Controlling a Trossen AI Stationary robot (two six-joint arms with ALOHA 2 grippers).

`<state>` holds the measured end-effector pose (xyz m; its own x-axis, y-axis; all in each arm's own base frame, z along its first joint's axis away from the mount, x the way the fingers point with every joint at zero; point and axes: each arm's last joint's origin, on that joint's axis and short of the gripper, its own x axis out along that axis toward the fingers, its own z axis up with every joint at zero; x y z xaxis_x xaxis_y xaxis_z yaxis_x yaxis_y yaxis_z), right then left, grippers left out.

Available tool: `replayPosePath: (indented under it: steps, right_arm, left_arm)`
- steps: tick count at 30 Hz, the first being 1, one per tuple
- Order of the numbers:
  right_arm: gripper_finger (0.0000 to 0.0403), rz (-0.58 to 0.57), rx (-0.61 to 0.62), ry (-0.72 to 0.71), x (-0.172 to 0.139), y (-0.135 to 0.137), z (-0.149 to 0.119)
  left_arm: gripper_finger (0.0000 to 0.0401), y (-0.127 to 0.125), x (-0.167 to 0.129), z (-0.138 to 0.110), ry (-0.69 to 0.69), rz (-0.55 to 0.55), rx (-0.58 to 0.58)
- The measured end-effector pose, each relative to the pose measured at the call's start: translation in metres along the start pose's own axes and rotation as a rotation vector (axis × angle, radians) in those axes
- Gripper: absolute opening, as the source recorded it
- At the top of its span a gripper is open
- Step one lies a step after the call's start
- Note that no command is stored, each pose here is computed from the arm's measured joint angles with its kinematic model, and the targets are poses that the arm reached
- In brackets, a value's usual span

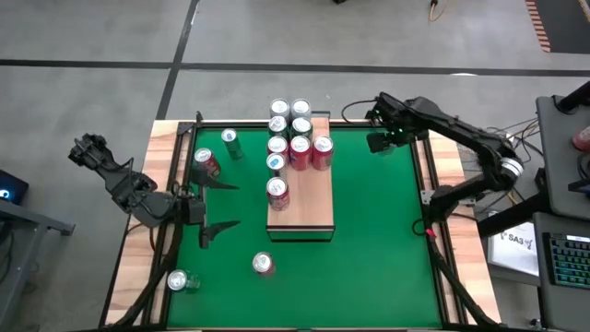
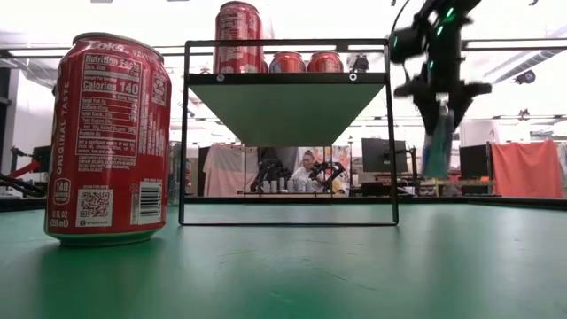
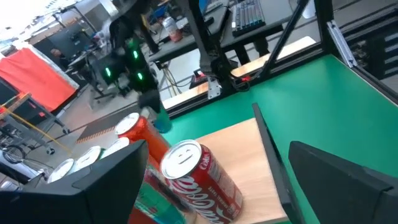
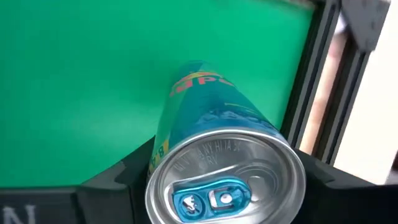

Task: Place canned beverage on shelf
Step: Put the blue can on the shelf

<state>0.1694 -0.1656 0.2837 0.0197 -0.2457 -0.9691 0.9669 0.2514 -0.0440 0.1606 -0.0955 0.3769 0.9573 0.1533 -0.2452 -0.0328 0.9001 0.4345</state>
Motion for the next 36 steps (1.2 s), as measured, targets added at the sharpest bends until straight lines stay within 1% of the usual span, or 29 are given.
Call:
replayPosePath:
  steps: [2,5,8,10,11,16,18,21,25,29,36]
  right_arm:
    - [0.0223,0.044,-0.026,-0.099,-0.021,0.003,-0.013]
    - [0.0223,0.144,-0.070,-0.295,-0.056,0.009,-0.037]
    - [0.0223,0.304,-0.107,-0.459,-0.088,0.015,-0.065]
    - [0.0223,0.415,-0.141,-0.529,-0.103,0.022,-0.082]
    - [0.0223,0.463,-0.149,-0.541,-0.109,0.024,-0.090]
    - [0.0223,0.584,-0.164,-0.493,-0.124,0.038,-0.122]
    - [0.0223,0.594,-0.159,-0.450,-0.127,0.044,-0.129]
    - [0.0223,0.586,-0.213,-0.348,-0.128,0.055,-0.140]
    - [0.0223,0.653,-0.319,-0.249,-0.133,0.083,-0.158]
    - [0.0223,0.695,-0.411,-0.170,-0.141,0.113,-0.180]
    - [0.0223,0.746,-0.510,-0.148,-0.165,0.159,-0.216]
  left_arm:
    - [0.0373,-0.003,0.002,0.000,-0.002,-0.037,0.004]
    - [0.0373,-0.010,0.006,0.002,-0.021,-0.116,-0.002]
    - [0.0373,-0.014,0.011,0.004,-0.027,-0.125,0.010]
    - [0.0373,-0.015,0.013,0.006,-0.039,-0.121,0.019]
    - [0.0373,-0.016,0.013,0.007,-0.047,-0.119,0.019]
    - [0.0373,-0.017,0.016,0.011,-0.078,-0.111,0.013]
    - [0.0373,-0.018,0.017,0.012,-0.082,-0.110,0.009]
    - [0.0373,-0.019,0.018,0.012,-0.081,-0.111,0.010]
    - [0.0373,-0.024,0.023,0.014,-0.091,-0.109,-0.016]
    - [0.0373,-0.033,0.034,0.019,-0.123,-0.101,-0.026]
    - [0.0373,-0.056,0.058,0.025,-0.164,-0.088,0.001]
